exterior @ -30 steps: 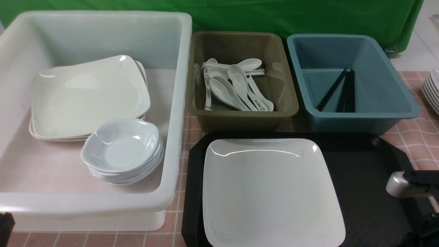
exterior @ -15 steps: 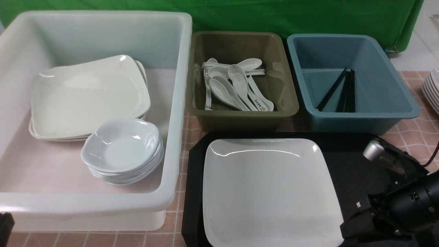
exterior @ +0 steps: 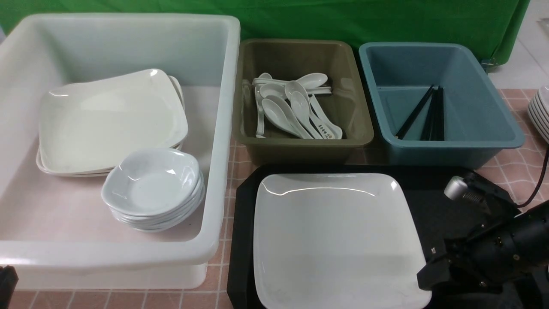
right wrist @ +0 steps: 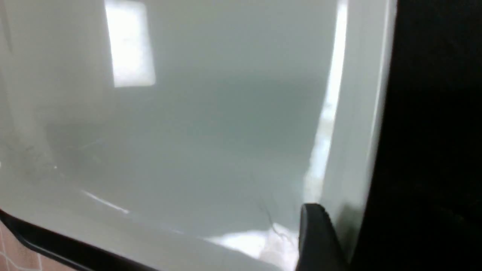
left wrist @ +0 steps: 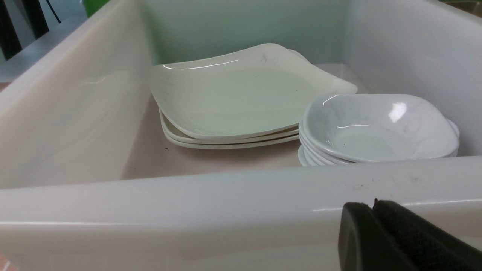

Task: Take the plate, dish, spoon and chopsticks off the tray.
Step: Use the right arm to grab a plate from the dinner plate, then use the right arm to put the plate into the large storage box on the left

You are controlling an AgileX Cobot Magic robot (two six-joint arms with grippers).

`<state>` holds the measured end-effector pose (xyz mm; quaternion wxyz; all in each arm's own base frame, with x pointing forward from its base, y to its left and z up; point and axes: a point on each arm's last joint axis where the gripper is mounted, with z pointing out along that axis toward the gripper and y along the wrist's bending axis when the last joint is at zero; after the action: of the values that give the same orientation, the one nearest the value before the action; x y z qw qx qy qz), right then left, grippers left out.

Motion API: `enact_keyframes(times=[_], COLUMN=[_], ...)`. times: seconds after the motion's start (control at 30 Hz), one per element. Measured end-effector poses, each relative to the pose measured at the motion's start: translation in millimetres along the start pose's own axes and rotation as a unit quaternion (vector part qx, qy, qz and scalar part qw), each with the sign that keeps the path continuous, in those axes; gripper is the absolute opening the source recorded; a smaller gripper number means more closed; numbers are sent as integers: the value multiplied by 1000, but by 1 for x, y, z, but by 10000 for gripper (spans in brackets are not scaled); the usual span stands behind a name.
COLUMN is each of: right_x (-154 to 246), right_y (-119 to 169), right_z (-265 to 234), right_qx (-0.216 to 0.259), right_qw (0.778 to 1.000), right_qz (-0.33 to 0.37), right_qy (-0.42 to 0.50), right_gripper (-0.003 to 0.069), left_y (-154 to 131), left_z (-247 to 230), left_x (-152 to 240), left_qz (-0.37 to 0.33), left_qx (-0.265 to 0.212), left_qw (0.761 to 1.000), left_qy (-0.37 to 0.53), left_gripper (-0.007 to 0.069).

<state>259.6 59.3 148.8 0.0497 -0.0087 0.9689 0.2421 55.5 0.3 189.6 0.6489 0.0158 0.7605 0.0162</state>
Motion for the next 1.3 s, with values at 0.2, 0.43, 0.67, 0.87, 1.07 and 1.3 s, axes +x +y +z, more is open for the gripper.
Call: enact_keyframes(times=[0.2,0.43,0.67,0.87,1.07,1.3], right_x=[0,-2,-1,4,6,13], right_y=[12,13,18,17,3,-2], right_z=[14,15,0,-21,-46,-73], right_qx=[6,7,19,28,26,21], right_qw=[1000,1000,999,999,998,996], right_qz=[-19,-9,-29,-25,3,18], right_qy=[0,-9,-28,-37,-59,-89], right_gripper=[417,201,171,143,117,87], left_y=[0,0,0,-1,-2,-1], left_z=[0,0,0,0,-1,-2], left_x=[0,0,0,-4,-16,-18], left_qz=[0,0,0,-53,-268,-309], left_qx=[0,0,0,9,36,38], left_qw=[1000,1000,1000,998,959,946], left_qy=[0,0,0,-23,-83,-96], left_gripper=[21,21,21,21,21,21])
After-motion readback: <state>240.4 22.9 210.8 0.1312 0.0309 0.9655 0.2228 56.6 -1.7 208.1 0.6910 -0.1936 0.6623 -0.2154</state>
